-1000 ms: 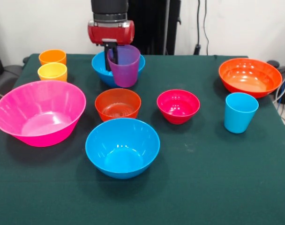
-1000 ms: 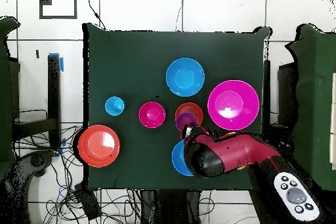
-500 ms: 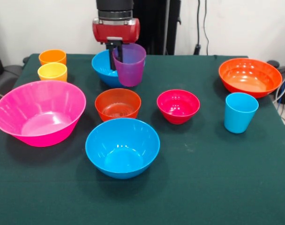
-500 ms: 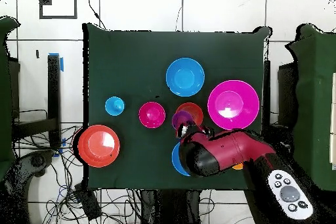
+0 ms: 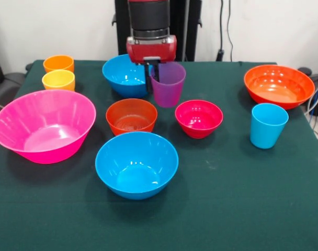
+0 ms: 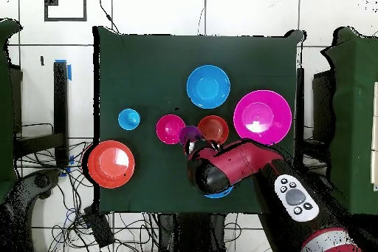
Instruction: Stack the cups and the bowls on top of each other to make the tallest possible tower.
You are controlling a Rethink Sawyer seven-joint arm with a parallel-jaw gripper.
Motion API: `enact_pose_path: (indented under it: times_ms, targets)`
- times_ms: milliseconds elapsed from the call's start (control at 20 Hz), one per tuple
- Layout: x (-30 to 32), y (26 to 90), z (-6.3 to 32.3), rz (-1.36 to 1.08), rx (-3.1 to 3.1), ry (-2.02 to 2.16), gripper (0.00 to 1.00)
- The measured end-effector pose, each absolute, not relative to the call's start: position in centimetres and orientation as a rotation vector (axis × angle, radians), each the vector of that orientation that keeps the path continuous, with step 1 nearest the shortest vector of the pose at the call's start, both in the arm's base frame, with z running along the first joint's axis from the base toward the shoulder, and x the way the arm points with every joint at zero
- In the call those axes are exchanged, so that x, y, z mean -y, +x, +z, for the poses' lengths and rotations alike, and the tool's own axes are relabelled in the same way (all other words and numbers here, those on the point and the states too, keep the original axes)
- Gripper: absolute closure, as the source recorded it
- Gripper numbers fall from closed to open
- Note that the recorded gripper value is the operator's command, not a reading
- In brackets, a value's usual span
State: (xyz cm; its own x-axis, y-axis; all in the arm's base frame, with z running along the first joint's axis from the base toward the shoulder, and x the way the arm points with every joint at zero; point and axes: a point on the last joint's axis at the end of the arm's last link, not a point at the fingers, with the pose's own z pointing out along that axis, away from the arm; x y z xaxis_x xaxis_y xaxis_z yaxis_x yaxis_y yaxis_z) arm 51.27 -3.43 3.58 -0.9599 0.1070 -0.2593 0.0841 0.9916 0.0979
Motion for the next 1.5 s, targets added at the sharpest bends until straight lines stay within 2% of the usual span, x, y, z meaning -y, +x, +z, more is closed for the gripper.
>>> enact_pose_path:
  times_ms: [950,1500]
  targets:
    - [7.0,52.4,3.8,0.104,-2.827,0.228,1.00]
    - [6.8,52.7,3.9,0.098,-2.821,0.219,1.00]
